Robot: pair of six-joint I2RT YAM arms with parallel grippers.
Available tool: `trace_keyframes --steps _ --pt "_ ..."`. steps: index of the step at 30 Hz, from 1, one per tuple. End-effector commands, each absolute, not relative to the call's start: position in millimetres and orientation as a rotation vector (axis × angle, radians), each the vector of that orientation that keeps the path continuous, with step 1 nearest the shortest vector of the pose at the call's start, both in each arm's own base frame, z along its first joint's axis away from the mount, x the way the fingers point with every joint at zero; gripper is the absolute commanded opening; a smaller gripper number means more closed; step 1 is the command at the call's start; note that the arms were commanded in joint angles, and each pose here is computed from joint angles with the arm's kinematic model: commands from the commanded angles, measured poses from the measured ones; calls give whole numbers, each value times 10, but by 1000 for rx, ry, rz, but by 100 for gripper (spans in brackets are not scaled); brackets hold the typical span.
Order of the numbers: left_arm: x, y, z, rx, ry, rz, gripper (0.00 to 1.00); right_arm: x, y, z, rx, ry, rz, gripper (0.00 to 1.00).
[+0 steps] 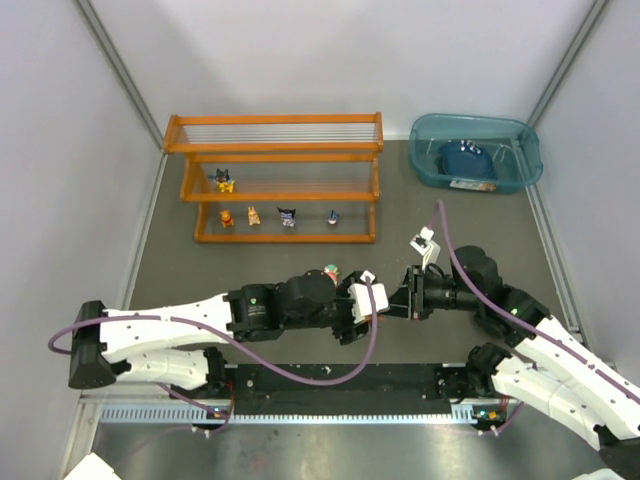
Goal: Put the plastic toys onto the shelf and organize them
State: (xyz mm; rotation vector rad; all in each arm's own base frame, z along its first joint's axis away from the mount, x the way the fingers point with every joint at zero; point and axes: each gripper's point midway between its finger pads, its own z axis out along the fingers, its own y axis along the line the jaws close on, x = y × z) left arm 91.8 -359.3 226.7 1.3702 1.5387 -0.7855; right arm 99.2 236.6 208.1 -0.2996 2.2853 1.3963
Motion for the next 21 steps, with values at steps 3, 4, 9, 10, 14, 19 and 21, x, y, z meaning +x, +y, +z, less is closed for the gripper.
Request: trace_keyframes --steps 3,4,9,10,14,19,21 --pt "924 -3653 2324 1428 1561 -758 63 1015 2387 2277 -339 2209 1404 0" --pt "928 -3659 2300 1433 1571 -753 62 1010 2386 2267 -342 2212 1402 0" --pt "948 -3670 2250 1449 1610 -726 52 1014 2383 2245 -341 2215 1396 0" --pt "956 -3684 2211 1456 1623 -717 50 1015 2384 2235 -342 2218 1394 0" --pt "959 -3713 2201 1461 1635 -715 47 1012 2380 2222 -342 2221 1393 0" --pt "945 -3741 2207 1481 1641 -718 45 1013 2366 2175 -332 2230 1385 0" --pt "955 -3748 2218 1484 1646 -709 43 1011 2361 2171 -330 2229 1383 0"
